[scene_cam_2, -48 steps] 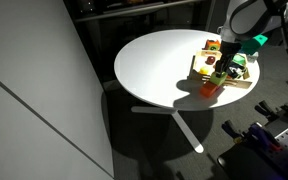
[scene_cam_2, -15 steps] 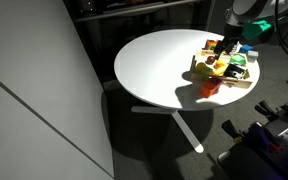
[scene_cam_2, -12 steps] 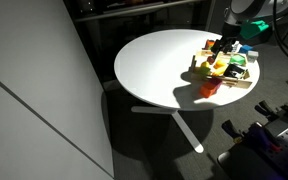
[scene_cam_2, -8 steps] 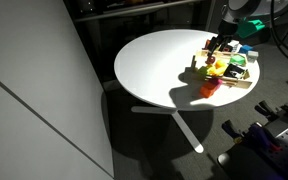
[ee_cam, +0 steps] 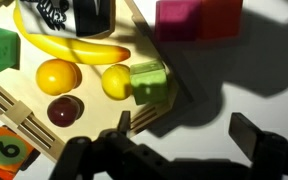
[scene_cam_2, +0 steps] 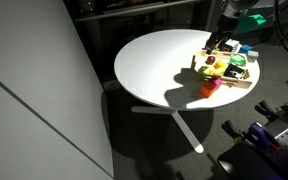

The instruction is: Put the yellow block on the pink block, put the plushy cube on the left in the crate and then put the yellow block back in the crate

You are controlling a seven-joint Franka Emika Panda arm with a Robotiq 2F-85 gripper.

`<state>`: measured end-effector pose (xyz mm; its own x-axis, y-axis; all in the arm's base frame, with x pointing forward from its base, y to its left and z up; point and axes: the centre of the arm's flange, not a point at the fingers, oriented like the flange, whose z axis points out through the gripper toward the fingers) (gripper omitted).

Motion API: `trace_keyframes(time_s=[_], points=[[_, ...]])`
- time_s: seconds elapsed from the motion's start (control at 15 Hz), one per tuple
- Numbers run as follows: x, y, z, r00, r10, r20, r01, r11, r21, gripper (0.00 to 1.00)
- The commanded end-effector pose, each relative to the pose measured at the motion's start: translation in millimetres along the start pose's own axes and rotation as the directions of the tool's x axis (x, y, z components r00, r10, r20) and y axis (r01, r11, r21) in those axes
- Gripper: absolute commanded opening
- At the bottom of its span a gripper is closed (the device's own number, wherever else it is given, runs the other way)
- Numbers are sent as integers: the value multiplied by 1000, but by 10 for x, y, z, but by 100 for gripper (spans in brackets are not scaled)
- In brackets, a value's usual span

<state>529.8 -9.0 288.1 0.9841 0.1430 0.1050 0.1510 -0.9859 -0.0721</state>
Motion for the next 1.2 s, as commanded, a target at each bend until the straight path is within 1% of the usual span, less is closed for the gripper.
trace_keyframes(time_s=[0.0,0.2,0.33,0.53,0.67,0.73,1.13], points=[[-54,-87,-239,999,-4,47,2,1000,25,100],[-120,-174,-357,995,-8,101,2,999,54,100],[-159,-220,-423,993,-10,118,3,998,64,100],[-198,-280,-515,993,-10,114,1,997,80,100],[-203,-297,-561,995,-10,95,2,997,79,100],[-145,-274,-438,994,-21,107,14,998,65,100],[-151,-287,-479,995,-21,99,15,998,65,100]])
